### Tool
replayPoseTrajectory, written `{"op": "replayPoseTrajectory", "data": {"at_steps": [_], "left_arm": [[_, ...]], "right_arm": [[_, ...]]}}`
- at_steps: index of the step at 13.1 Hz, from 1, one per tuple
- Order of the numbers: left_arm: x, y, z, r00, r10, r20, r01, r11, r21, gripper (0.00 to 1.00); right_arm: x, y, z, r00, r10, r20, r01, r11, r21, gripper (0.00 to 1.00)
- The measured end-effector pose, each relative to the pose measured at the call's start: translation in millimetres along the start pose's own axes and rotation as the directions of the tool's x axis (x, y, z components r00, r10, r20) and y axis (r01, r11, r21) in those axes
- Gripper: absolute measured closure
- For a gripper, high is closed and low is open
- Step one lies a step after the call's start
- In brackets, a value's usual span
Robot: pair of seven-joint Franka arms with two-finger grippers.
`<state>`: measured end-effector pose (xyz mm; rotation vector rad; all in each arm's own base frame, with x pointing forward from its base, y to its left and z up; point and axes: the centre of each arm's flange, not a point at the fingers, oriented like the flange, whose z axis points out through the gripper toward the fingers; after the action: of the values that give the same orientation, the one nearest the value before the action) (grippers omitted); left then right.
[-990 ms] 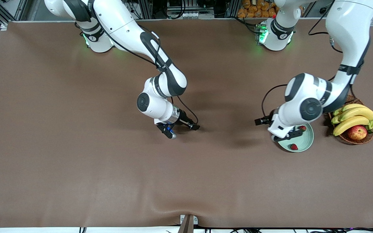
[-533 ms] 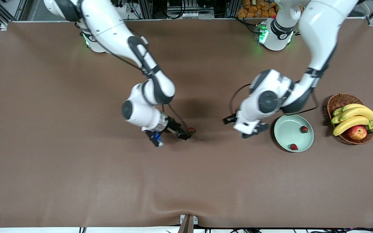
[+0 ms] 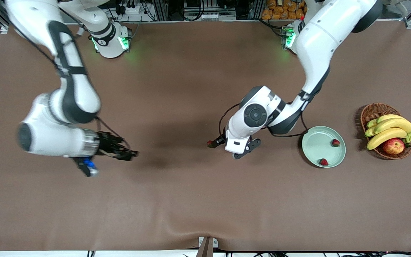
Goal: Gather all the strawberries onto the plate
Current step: 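Release the third strawberry mid-table with the right gripper while the left gripper reaches, then grasp the third strawberry with the left gripper and lift it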
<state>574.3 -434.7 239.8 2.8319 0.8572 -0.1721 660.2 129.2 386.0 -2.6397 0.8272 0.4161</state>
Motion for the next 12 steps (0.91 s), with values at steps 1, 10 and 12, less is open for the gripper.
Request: {"op": "replayPoseTrajectory", "data": {"at_steps": [1,10,12], "left_arm": [[-5.8,6.6,11.3,1.0,0.009,-0.024,-0.009,1.0,-0.017,0.0],[-46.7,30.1,64.4,0.993,0.089,-0.071,-0.093,0.995,-0.047,0.25],[-50.4,30.8,66.0,0.989,0.117,-0.091,-0.12,0.992,-0.037,0.27]], "right_arm": [[7.4,17.8,-22.3,0.999,-0.044,-0.001,0.044,0.999,-0.01,0.0],[-15.3,117.5,-189.6,0.884,-0.459,-0.089,0.408,0.85,-0.334,0.0],[-31.3,122.3,-211.4,0.845,-0.528,-0.084,0.469,0.808,-0.356,0.0]]}}
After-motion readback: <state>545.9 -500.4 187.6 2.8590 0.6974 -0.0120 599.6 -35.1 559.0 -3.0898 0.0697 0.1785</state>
